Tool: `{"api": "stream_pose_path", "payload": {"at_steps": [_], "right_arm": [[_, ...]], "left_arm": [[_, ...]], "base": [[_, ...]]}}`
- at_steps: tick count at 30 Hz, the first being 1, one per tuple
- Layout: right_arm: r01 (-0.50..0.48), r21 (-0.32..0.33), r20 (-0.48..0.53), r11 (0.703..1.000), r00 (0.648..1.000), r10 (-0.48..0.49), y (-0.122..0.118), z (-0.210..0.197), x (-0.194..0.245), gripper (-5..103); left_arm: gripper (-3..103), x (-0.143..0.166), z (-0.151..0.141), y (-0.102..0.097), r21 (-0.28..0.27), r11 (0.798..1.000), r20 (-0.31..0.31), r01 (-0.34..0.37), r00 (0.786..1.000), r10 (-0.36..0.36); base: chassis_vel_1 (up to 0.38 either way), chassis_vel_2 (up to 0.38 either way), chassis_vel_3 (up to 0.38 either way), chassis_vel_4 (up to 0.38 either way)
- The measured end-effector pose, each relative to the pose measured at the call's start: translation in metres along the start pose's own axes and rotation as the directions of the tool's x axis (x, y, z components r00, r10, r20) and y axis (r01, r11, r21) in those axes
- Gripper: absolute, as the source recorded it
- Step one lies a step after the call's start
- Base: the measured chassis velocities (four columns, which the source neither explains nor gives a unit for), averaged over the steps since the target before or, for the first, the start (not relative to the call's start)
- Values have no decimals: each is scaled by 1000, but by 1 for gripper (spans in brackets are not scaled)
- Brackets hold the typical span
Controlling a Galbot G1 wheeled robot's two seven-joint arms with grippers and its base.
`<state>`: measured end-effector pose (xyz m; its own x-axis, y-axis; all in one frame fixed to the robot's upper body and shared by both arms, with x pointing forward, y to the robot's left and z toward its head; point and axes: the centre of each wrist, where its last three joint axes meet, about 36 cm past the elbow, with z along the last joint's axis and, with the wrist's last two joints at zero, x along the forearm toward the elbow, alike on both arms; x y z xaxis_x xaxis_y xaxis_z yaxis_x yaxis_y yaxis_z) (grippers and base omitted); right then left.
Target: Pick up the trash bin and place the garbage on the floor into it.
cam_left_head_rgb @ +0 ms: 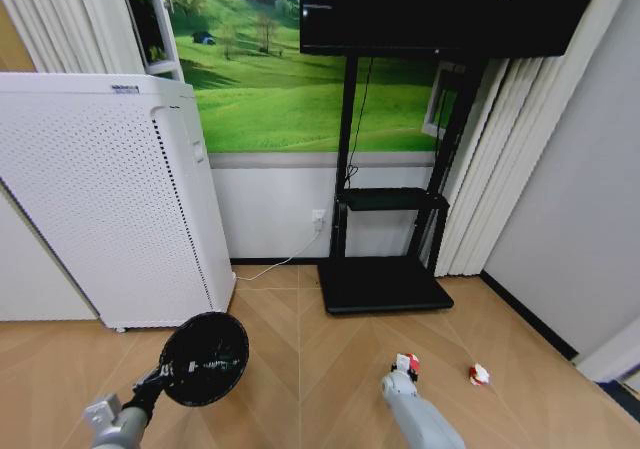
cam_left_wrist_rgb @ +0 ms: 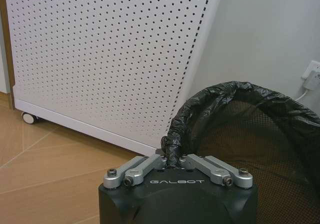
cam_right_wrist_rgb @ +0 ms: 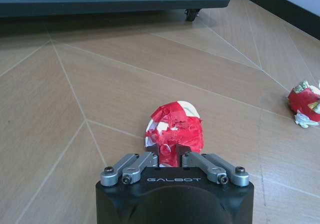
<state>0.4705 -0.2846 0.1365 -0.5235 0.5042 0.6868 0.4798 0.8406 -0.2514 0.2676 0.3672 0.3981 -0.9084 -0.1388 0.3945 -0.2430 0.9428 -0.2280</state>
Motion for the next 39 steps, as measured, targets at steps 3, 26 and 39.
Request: {"api": "stream_pose_path", "payload": {"at_steps": [3,26,39], "right_arm": [[1,9,-7,1000,1000,-1,-2,10,3,12],[12,33,49,999,999,-14,-17,27,16,3],[133,-7,297,991,947,-125,-53,-28,100,3]], "left_arm": [[4,0,0,0,0,1000,1,1,1000,-1],[4,-6,2,-2,1,1000,-2,-5,1000,5],[4,-31,2,-13,-38,996,-16,-78,997,78]], "base": [[0,0,0,0],[0,0,0,0],[0,0,0,0]]}}
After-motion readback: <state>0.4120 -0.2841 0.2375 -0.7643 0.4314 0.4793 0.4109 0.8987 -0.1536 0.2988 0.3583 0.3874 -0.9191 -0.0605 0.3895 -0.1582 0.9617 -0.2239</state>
